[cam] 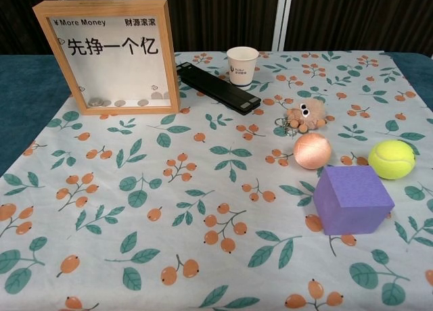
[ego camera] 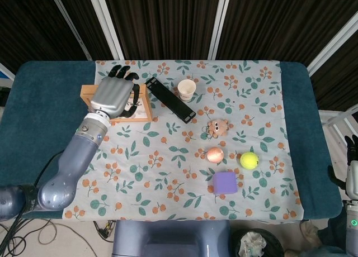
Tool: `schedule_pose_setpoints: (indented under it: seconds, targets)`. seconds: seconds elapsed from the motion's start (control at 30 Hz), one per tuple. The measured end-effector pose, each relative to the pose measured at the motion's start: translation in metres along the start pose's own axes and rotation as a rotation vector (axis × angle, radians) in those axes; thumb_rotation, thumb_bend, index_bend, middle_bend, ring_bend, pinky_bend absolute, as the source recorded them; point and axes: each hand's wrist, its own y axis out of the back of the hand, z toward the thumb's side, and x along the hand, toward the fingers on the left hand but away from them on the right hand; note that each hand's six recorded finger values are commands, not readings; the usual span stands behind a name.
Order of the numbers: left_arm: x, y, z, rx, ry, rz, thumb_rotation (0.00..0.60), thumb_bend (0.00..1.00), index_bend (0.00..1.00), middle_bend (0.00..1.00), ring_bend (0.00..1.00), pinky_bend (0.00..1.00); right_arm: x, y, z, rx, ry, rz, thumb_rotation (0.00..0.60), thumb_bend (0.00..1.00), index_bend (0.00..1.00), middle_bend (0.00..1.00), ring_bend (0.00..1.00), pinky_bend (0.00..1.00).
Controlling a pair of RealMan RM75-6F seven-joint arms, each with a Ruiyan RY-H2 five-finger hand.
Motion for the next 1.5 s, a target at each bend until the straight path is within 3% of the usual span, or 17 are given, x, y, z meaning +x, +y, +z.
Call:
schedule_pose_setpoints:
  seconds: [0.2,0.4,0.63,1.5]
  targets:
    - [0.021,0.019,-0.029,0.050,0.099,0.038,0.600,0.52,0.75,0.19,0.00,0.00,-0.001,-0.001,-0.001,0.010,-0.006,-0.005,0.600,0.39,0.00,0.00,0.00,0.00]
    - [0.039,0.006,-0.052,0.114,0.160,0.032,0.600,0.53,0.75,0.19,0.00,0.00,-0.002,0.000,-0.003,0.016,-0.011,-0.010,0.600,0.39,0.00,0.00,0.00,0.00]
    - [0.055,-0.016,-0.059,0.150,0.156,0.018,0.600,0.53,0.75,0.19,0.00,0.00,-0.003,-0.002,-0.004,0.026,-0.016,-0.009,0.600,0.39,0.00,0.00,0.00,0.00]
    - [0.079,-0.049,-0.076,0.193,0.152,-0.007,0.600,0.55,0.73,0.19,0.00,0.00,-0.004,-0.005,-0.006,0.034,-0.026,-0.008,0.600,0.39,0.00,0.00,0.00,0.00]
